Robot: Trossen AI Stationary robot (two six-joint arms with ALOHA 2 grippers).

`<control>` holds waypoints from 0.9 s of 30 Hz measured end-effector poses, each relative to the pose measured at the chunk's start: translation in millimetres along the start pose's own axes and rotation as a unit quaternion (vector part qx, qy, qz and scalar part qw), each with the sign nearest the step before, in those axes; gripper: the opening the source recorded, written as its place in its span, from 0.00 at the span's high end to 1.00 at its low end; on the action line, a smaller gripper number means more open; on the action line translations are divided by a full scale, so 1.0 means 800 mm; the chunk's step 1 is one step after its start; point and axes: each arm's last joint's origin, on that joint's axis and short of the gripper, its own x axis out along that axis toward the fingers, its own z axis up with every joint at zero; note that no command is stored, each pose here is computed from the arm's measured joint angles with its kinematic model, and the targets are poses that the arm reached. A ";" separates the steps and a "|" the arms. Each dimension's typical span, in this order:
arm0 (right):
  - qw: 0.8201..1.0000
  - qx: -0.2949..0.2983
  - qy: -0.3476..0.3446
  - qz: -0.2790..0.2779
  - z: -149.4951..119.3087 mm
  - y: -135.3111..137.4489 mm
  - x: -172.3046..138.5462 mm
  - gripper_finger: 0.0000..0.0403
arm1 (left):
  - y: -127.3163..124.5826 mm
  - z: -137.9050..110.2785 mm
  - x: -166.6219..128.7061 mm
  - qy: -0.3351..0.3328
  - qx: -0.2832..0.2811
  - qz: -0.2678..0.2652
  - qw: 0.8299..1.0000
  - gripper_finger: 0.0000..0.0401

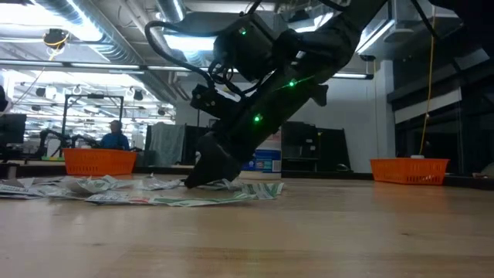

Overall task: Pick & Place First Aid Supplies
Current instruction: Put the green bandage pack into the black bin, then put the orange ointment pack into the left orange bin

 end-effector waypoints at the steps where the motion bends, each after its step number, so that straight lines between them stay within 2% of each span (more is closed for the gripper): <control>1: 1.000 0.005 0.001 0.000 0.000 0.000 0.000 0.61 | 0.000 0.000 0.000 0.000 0.000 0.000 1.000 0.99; 8: 0.999 0.017 0.002 0.027 -0.001 0.002 0.000 0.74 | 0.000 0.000 0.000 0.000 0.000 0.000 1.000 0.99; 14: 0.999 -0.029 -0.019 0.039 0.003 0.008 -0.002 0.77 | 0.000 0.000 0.000 0.000 0.000 0.000 1.000 0.99; 18: 0.998 -0.041 -0.027 0.047 0.009 0.009 -0.003 0.71 | 0.000 0.000 0.000 0.000 0.000 0.000 1.000 0.99; 27: 0.994 -0.066 -0.063 0.062 0.035 0.020 -0.011 0.46 | 0.000 0.000 0.000 0.000 0.000 0.000 1.000 0.99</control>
